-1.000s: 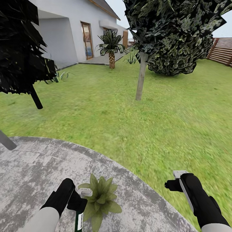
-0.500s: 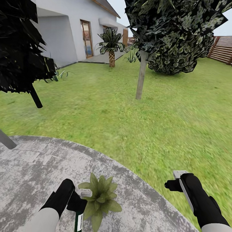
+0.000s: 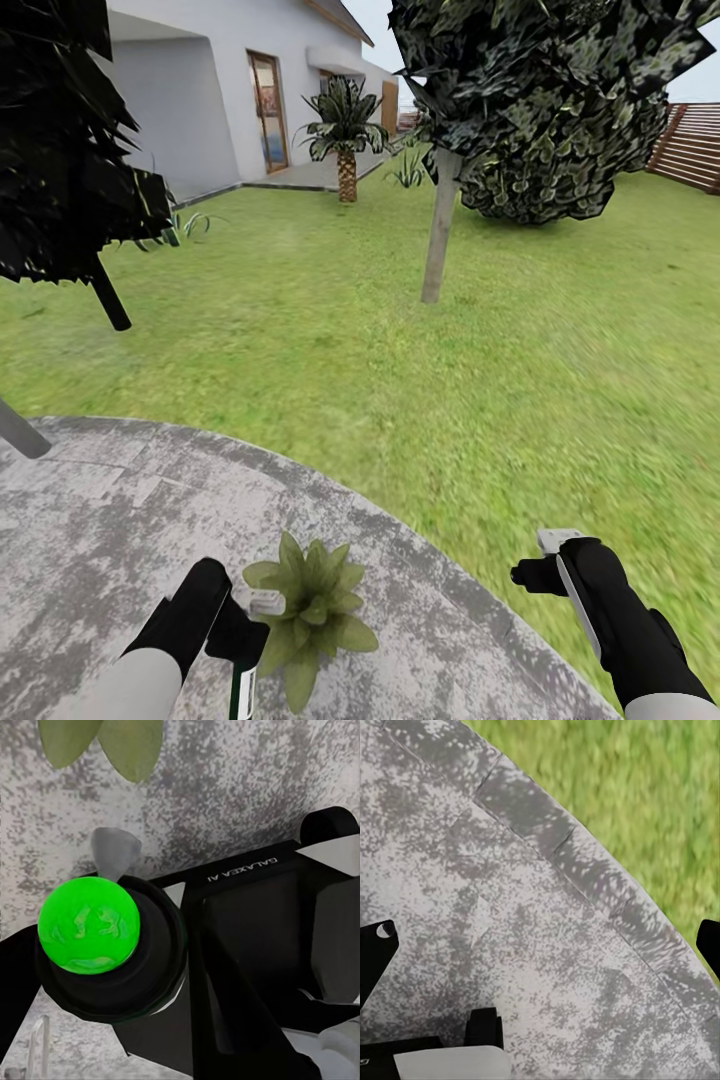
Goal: Pick up the pesticide atomizer in the garden and spray insectifuge to fully cover both potted plants in the garden.
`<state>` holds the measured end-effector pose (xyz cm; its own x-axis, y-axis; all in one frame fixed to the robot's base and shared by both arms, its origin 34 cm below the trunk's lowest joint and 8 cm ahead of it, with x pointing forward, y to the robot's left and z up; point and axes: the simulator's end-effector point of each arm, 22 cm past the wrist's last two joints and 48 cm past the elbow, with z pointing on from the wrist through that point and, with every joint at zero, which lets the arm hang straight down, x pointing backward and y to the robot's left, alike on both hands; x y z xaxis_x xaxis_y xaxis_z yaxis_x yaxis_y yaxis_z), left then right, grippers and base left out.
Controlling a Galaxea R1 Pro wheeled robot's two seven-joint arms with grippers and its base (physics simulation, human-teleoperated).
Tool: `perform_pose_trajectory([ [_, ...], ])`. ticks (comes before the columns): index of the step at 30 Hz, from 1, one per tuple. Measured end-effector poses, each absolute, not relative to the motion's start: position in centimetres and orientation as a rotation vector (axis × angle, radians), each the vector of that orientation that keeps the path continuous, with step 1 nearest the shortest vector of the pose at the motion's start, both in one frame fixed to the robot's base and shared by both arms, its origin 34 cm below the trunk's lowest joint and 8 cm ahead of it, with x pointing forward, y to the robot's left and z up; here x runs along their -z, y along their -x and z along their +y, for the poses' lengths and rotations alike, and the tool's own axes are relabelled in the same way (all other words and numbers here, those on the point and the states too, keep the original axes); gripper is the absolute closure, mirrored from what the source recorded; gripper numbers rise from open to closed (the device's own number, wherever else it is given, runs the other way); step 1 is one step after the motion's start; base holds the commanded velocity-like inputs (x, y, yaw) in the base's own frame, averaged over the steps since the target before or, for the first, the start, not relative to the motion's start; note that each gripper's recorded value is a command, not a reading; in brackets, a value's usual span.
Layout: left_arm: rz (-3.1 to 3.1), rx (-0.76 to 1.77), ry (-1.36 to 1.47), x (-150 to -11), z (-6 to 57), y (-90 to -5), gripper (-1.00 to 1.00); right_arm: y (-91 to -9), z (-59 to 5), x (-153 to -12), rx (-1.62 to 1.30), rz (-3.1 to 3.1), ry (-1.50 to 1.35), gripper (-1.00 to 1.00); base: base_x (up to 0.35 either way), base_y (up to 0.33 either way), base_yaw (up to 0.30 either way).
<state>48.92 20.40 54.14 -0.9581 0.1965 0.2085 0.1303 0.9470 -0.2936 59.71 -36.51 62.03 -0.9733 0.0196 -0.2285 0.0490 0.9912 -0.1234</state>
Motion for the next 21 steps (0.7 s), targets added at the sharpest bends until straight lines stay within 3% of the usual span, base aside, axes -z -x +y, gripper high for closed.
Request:
perform_pose_trajectory([
  [21,-2.852,-0.404,0.242,-53.67,20.57,-48.48,1.0,-59.44,-36.51,-61.46,0.189,2.918,-0.05,-1.0,0.0,0.0,0.0],
])
